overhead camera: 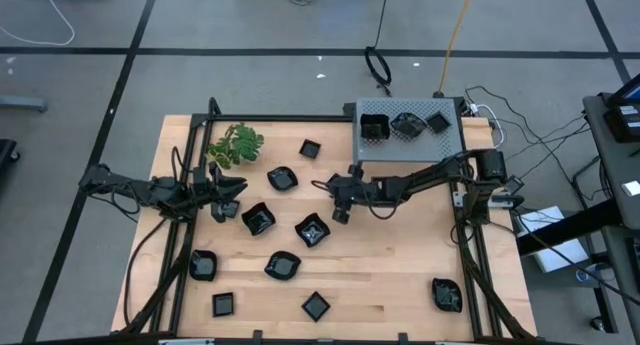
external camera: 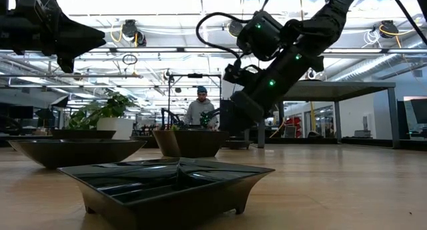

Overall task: Pick & Place Mini shaped plates
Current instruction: Stack the square plate on top of the square plate on the shelf

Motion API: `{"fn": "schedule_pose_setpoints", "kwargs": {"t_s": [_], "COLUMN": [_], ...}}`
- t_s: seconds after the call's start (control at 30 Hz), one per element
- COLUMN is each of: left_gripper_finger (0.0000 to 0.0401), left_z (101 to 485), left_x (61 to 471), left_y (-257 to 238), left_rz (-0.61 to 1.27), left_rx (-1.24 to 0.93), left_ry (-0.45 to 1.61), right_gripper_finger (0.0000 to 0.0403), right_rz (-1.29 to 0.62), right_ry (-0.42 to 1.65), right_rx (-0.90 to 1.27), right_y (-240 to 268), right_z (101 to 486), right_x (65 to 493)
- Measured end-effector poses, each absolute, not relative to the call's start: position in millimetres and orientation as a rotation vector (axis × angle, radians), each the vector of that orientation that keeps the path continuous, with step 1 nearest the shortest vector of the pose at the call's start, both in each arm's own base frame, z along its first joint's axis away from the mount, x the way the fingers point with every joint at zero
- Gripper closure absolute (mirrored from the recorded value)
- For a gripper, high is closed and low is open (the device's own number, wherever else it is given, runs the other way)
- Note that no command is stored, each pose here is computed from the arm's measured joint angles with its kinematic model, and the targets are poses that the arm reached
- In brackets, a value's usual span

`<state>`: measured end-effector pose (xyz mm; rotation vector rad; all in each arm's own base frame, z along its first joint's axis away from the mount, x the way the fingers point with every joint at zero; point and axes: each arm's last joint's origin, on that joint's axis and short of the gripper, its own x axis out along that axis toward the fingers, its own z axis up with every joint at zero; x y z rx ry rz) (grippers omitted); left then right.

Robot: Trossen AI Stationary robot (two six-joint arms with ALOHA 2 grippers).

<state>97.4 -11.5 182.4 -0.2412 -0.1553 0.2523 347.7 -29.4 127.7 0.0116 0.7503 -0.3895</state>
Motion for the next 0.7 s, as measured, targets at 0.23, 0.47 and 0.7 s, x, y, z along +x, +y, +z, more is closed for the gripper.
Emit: {"fn": "schedule_pose_setpoints", "kwargs": {"t_s": [0.23, 0.47, 0.7], "left_gripper_finger": [0.0315, 0.0315, 0.0315], "left_z": [182.5, 182.4, 182.4], "left_x": [97.4, 97.4, 97.4], "left_y": [-11.5, -11.5, -11.5], "left_rz": [0.252, 0.252, 0.252], "left_rx": [-0.241, -0.241, -0.241], "left_ry": [-0.156, -0.156, -0.156], "right_gripper_finger": [0.0284, 0.0284, 0.0284], "right_rz": [-0.396, -0.379, -0.319], "right_ry": [0.777, 0.789, 0.754], "right_rx": [0.005, 0.019, 0.029], "right_y": [-28.7, -28.0, -18.5], "right_z": [125.9, 125.0, 127.4], "right_x": [345.9, 345.2, 348.6]}}
